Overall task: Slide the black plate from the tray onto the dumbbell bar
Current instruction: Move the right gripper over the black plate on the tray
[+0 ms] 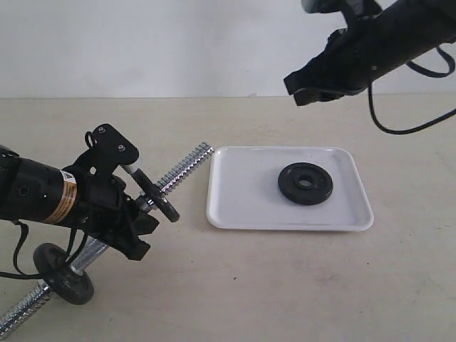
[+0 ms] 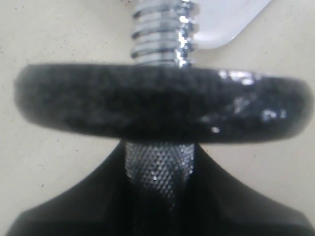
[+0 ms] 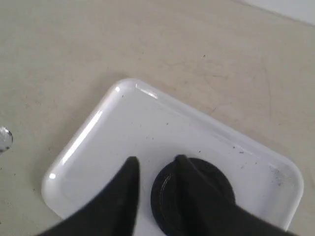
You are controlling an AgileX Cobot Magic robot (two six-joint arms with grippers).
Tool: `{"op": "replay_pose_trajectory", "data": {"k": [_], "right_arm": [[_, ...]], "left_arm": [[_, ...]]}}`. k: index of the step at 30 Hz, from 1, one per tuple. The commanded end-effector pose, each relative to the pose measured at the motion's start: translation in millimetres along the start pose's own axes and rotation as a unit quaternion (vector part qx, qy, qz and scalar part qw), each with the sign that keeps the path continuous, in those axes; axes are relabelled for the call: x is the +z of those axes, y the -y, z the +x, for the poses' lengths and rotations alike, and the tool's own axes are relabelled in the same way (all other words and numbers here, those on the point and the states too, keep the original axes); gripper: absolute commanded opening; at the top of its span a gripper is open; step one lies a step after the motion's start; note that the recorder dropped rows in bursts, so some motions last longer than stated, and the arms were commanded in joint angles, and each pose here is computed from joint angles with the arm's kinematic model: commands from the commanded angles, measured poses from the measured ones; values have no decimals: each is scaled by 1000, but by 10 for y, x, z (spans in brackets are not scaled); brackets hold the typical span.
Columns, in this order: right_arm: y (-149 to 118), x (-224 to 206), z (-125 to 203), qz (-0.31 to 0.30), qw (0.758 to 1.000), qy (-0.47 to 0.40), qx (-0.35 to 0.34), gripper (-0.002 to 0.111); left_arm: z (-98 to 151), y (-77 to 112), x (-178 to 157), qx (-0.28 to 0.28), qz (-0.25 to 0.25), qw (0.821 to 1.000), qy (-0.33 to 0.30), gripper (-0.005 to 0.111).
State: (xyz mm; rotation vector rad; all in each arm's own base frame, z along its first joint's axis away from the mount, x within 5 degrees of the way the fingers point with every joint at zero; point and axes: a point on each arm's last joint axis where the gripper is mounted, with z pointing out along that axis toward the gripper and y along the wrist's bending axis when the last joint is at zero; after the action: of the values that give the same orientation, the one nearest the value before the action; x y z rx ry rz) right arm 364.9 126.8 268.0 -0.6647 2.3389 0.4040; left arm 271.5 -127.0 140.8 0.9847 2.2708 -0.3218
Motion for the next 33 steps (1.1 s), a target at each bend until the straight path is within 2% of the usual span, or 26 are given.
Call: {"op": "replay_pose_trajectory", "data": {"k": [1,2,3,8,13,17,23,33], "right_arm": [[89,239,18,15,997,-56,44,89],[119,280,30,25,996,-62,59,103],[144,332,53,31,995,-74,61,105],[180,482,127,31,992,-89,81,104],[242,575,211,58,984,-112,122,104],[287,672,311,71,977,-153,127,104],[329,841,301,59,967,-207,133,104],[386,1059,397,61,963,-224,135,104]], "left_arm": [[-178,16,-104,-16,14,999,46,4],[-178,16,-104,-16,14,999,46,4],[-178,16,-104,-16,14,999,46,4],[-178,16,-104,-16,14,999,46,4],[-178,16,-104,-16,14,999,46,4],[-178,16,-104,-16,14,999,46,4],[-178,16,-104,-16,14,999,46,4],[-178,16,-104,-16,14,999,46,4]]}}
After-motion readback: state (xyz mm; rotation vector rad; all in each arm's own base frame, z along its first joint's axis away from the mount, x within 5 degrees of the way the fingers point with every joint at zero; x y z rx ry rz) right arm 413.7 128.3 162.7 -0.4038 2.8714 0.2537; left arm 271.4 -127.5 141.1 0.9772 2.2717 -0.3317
